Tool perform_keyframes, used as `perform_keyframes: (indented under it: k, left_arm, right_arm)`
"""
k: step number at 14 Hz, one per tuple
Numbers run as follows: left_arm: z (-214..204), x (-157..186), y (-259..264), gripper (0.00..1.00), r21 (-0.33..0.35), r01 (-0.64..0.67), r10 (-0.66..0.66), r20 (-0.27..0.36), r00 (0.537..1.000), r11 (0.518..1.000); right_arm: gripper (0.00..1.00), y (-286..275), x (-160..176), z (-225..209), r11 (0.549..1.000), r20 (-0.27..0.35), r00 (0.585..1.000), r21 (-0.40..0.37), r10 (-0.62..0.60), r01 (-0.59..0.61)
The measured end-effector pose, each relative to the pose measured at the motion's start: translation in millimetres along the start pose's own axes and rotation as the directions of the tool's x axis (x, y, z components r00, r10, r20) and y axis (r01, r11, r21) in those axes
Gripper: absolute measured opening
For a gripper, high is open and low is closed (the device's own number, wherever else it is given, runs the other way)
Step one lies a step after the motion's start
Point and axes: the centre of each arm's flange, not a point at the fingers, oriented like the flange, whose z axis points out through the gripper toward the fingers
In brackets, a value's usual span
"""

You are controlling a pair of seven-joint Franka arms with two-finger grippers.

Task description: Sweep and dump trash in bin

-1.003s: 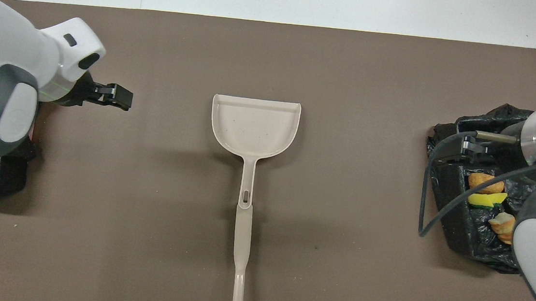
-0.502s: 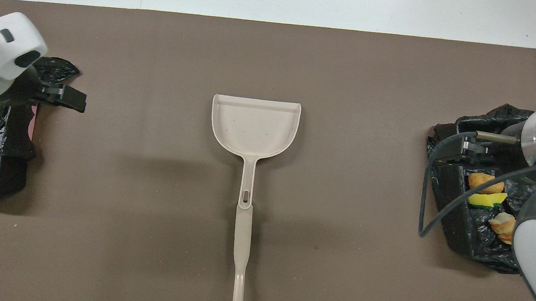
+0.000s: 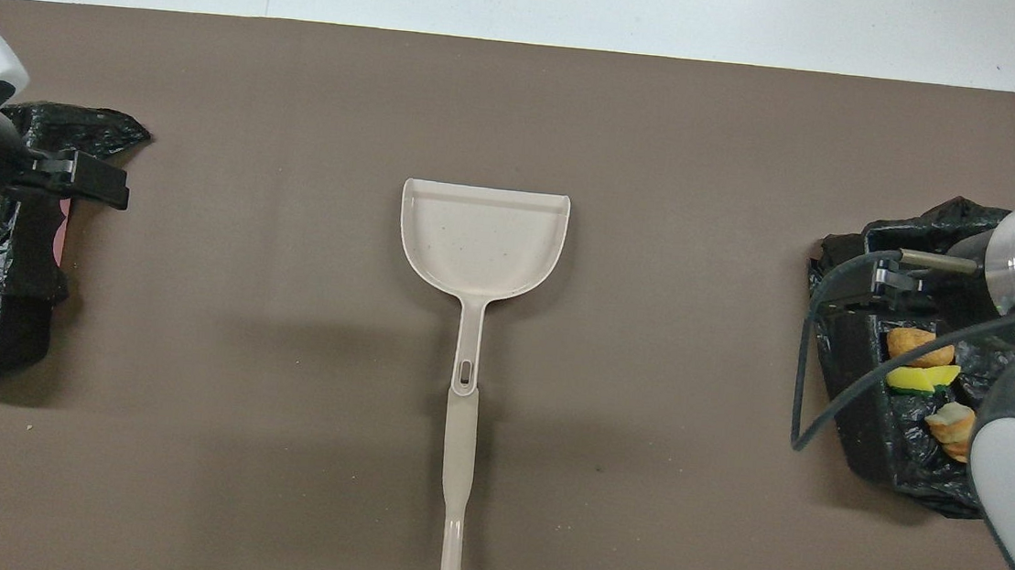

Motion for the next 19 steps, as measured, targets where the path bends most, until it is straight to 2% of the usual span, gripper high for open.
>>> perform_keyframes:
  k: [3,6,15,19]
  left_arm:
    - [-12,-8,15,1.00,0.001,-0.050,0.050,0.017,0.999,0.999]
    - [-24,-15,-3,1.00,0.001,-0.095,0.095,0.043,0.995,0.995]
    - [-49,-32,-5,1.00,0.005,-0.082,0.082,0.037,0.996,0.997]
    - [-48,-36,-6,1.00,0.003,-0.080,0.080,0.067,0.995,0.997]
  right_arm:
    - [1.00,0,0,0,1.000,0.000,1.000,0.000,0.000,0.000]
    - [1.00,0,0,0,1.000,0.000,1.000,0.000,0.000,0.000]
    - [1.00,0,0,0,1.000,0.000,1.000,0.000,0.000,0.000]
    - [1.00,0,0,0,1.000,0.000,1.000,0.000,0.000,0.000]
